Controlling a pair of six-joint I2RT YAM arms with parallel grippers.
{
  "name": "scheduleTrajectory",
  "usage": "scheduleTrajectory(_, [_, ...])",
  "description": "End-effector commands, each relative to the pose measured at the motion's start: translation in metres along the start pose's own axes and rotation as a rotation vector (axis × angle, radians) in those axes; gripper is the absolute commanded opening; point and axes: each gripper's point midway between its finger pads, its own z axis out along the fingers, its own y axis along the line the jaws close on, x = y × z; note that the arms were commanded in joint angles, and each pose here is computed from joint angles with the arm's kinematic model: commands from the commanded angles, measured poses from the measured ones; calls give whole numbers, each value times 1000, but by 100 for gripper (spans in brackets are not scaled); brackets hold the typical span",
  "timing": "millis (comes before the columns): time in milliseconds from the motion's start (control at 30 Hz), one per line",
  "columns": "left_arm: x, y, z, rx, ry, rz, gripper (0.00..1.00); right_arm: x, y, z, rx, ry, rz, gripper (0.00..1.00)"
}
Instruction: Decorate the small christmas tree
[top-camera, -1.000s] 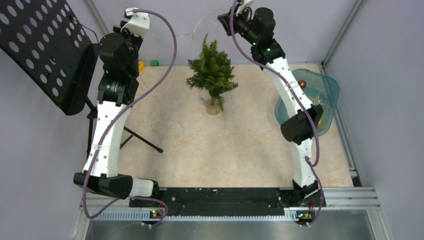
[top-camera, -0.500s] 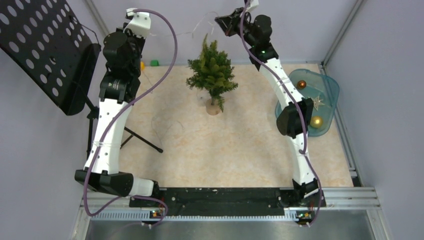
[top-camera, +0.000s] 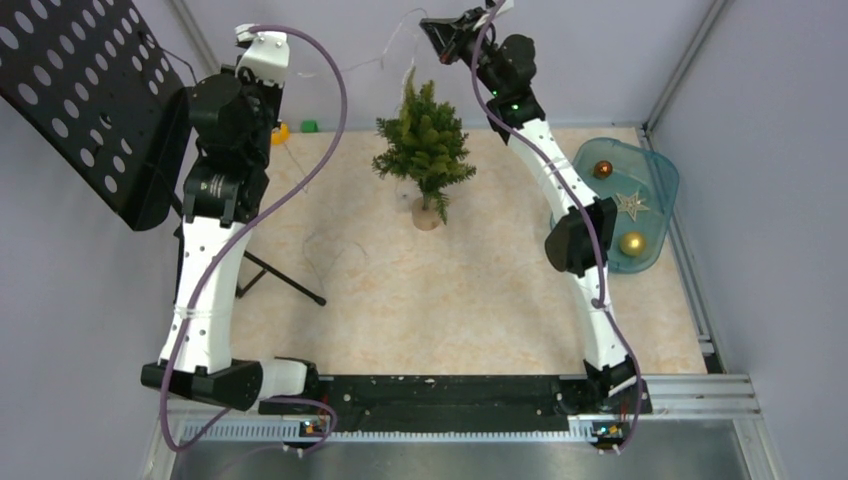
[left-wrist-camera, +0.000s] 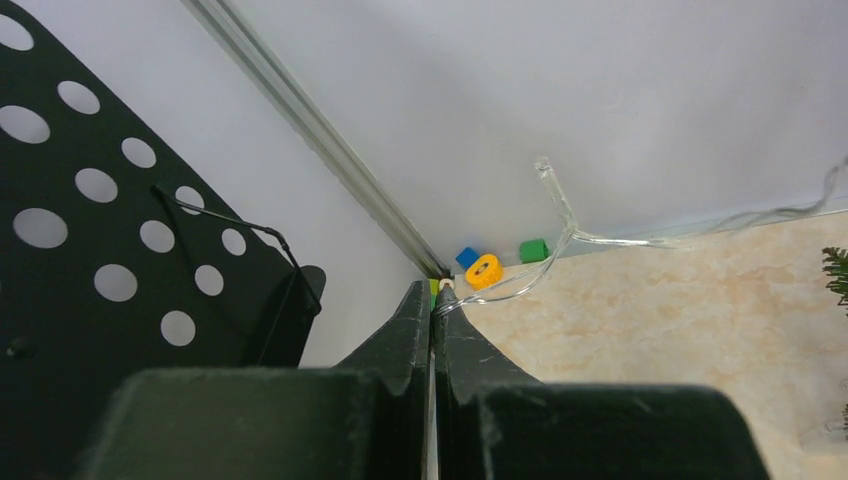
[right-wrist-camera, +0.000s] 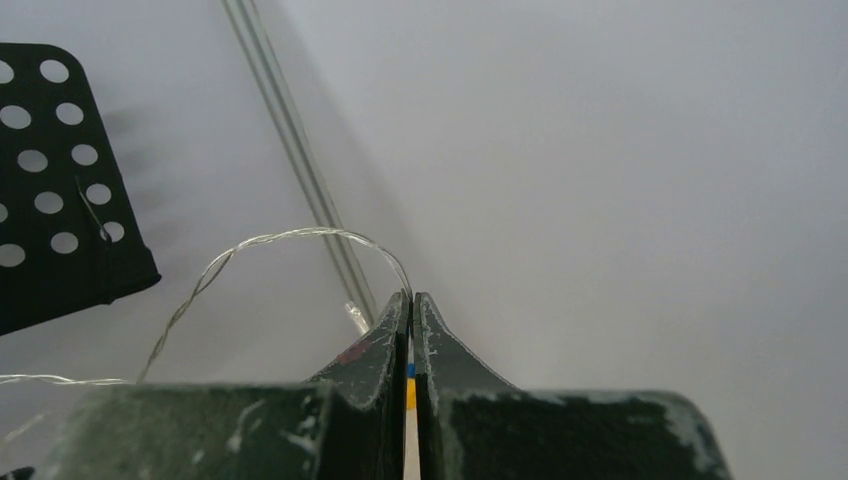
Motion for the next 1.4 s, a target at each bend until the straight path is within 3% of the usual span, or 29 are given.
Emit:
scheduleTrajectory(0, [-14,6,-20,7,-52,-46,0,3,-3,7,2,-41,-42,0])
scheduleTrajectory(167, [-9,1,-29,42,-42,-58,0,37,-17,5,30,35,-75,0])
scheduleTrajectory(433, [-4,-46,-49,221,-35,-63,0,22,-44,-17,103,76,-49,0])
scheduleTrajectory(633, [-36,-76,-64,392,-84,-155,0,27,-56,-46,152,169,-108,0])
scheduleTrajectory(967, [-115,-123,-83,656,-218,-240,0,37,-66,-70,166,163,-21,0])
scheduleTrajectory(1167, [-144,-157,-96,724,-258,-212,0,26,-61,-82,165,110,-13,0])
scheduleTrajectory(1367, [-138,-210,-126,891,-250,-111,0,18,-67,-91,154,88,-1,0])
